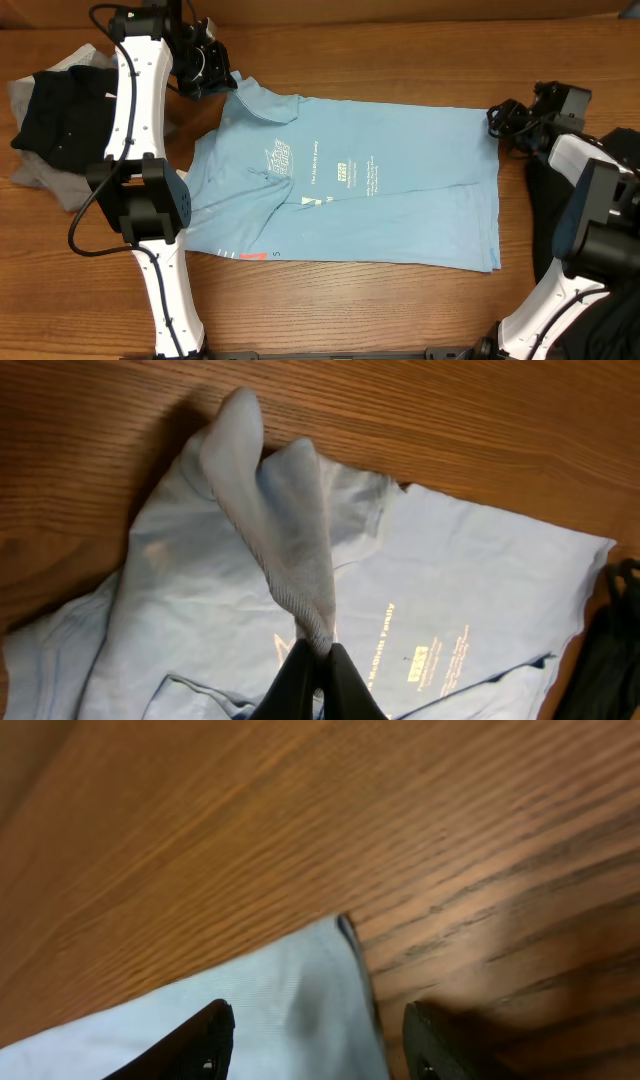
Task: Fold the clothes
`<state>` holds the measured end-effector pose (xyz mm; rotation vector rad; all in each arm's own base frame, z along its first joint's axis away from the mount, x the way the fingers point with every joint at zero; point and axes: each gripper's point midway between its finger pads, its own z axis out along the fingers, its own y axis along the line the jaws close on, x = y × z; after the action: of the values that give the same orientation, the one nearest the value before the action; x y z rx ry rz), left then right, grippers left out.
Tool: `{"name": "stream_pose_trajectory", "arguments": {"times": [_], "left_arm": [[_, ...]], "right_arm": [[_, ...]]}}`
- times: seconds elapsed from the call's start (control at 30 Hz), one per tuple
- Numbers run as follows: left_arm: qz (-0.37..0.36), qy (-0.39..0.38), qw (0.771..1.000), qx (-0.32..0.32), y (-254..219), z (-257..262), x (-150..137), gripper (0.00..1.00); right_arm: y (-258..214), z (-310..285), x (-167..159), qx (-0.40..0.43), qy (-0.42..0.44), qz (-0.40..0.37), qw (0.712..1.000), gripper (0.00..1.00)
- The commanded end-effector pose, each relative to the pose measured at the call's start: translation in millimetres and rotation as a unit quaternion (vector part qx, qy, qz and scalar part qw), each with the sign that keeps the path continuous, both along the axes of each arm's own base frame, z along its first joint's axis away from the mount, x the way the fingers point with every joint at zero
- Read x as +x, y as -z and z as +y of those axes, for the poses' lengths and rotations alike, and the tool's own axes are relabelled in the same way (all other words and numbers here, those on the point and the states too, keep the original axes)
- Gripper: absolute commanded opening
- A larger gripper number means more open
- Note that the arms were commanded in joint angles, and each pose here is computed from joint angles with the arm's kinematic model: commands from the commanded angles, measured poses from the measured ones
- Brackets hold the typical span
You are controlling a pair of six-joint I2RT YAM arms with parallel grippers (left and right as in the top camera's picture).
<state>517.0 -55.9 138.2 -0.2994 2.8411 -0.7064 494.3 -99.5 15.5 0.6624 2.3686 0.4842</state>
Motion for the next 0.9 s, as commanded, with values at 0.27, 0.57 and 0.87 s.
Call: {"name": "stream_pose_trajectory", "arguments": {"times": [0.27, 0.57, 0.87], "left_arm": [[-0.100, 0.021, 0.995, 0.013, -82.2, -1.0, -6.1, 0.04], [-0.098, 0.022, 0.995, 0.012, -84.7, -1.5, -9.2, 0.04], [-0.092, 0.022, 0.995, 0.011, -83.7, -2.0, -11.8, 0.04]], "right_arm": [[27.2, 15.7, 3.8, 0.000, -0.027, 0.015, 1.000, 0.54], [26.9, 28.8, 4.8, 0.006, -0.041, 0.015, 0.999, 0.36], [23.3, 21.0, 7.7, 0.005, -0.031, 0.009, 0.999, 0.04]]}}
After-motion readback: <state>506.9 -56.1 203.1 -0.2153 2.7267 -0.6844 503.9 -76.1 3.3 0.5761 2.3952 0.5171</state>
